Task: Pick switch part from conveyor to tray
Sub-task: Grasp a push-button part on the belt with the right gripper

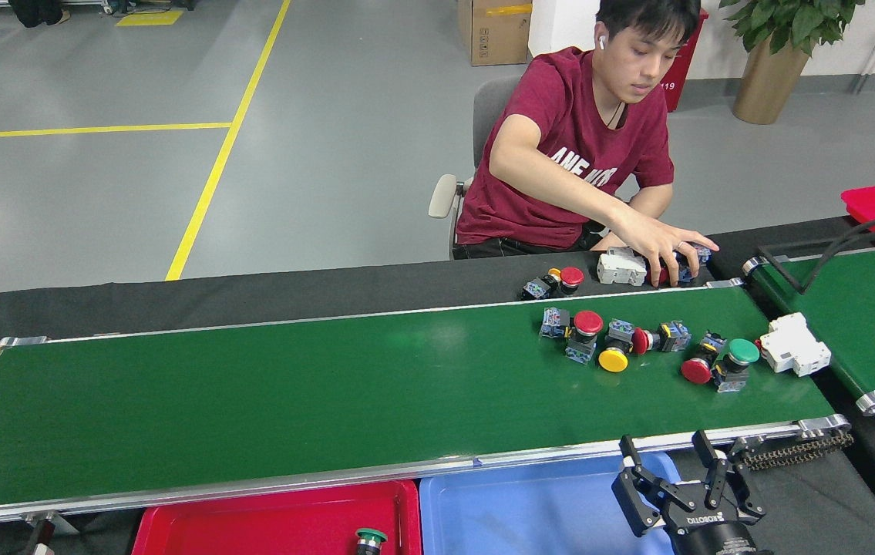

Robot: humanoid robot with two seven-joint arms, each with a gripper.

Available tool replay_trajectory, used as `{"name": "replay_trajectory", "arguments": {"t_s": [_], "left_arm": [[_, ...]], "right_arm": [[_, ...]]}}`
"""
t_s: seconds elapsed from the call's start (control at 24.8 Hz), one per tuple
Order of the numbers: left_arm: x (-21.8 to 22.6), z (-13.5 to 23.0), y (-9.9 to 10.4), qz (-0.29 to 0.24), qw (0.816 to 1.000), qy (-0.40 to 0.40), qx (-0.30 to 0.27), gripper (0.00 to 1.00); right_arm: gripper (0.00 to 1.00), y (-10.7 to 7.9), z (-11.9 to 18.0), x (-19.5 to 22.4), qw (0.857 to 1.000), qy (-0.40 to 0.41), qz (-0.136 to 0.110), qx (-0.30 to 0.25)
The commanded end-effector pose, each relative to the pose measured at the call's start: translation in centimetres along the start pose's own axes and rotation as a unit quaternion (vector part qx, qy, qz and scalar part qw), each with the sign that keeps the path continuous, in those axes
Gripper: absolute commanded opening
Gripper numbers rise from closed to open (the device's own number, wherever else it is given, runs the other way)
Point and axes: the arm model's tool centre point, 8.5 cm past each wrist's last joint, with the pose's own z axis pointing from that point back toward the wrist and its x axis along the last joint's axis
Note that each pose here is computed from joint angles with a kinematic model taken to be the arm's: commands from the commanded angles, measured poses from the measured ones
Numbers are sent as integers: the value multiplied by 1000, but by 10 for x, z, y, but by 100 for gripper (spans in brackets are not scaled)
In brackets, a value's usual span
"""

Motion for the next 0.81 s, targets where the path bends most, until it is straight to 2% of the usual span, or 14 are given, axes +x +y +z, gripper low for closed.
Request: {"name": "replay_trajectory", "arguments": {"t_s": [0.0,0.2,0.36,0.52,0.65,0.69,0.73,0.77], "left_arm": [[-2,-5,9,-6,1000,-5,13,100],[-2,-8,11,-6,1000,-5,16,100],[0,-9,11,-7,1000,-8,17,100],[8,-22,16,-7,999,-20,27,100],[18,-33,21,-3,999,-34,36,100],[19,-34,20,-3,999,-36,36,100],[21,-34,20,-2,999,-38,35,100],[21,-34,20,-2,999,-38,35,100]], "right_arm": [[98,-1,-19,19,1000,7,3,11],[98,18,-80,59,998,42,35,44],[98,32,-125,64,993,77,50,76],[98,38,-161,68,988,102,44,108],[97,38,-175,63,986,115,34,119],[94,36,-177,63,986,113,29,120],[87,34,-179,63,986,109,24,120],[67,33,-180,63,988,98,22,120]]}}
